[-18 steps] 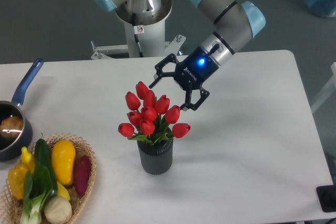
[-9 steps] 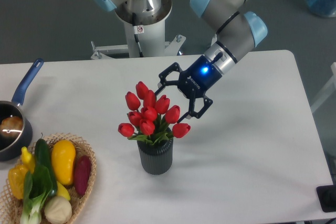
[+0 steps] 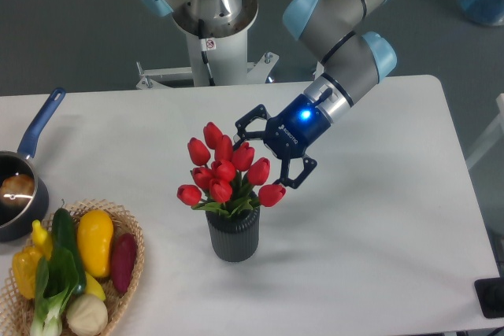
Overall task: Pick up the flowers from the vase
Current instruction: 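Position the open gripper around the tulip stems above the vase rim, then close the gripper on the tulip stems and begin lifting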
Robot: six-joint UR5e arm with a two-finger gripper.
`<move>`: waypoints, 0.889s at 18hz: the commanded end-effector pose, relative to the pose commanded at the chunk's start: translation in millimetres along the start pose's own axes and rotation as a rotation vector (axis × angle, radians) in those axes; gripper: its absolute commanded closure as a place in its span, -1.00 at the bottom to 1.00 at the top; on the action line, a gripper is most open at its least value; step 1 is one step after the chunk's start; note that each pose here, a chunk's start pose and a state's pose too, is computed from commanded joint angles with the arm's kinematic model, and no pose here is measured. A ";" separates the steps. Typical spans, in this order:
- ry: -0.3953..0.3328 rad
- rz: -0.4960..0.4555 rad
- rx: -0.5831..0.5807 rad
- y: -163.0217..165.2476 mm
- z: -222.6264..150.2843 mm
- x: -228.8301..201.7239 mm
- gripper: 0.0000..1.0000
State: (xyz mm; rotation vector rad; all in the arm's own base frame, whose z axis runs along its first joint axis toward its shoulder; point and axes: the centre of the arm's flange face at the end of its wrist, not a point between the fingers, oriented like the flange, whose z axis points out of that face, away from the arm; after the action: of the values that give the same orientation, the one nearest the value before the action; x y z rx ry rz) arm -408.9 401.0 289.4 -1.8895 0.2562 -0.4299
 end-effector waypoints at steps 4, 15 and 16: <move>0.006 0.022 0.013 1.4 8.6 -2.1 -0.86; 0.009 0.039 0.017 1.6 14.0 -2.9 0.10; 0.008 0.038 0.016 1.3 13.0 -2.9 0.23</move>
State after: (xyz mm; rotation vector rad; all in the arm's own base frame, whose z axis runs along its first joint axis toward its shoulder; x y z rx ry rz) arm -406.1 412.7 283.6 -1.8649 0.2931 -0.4121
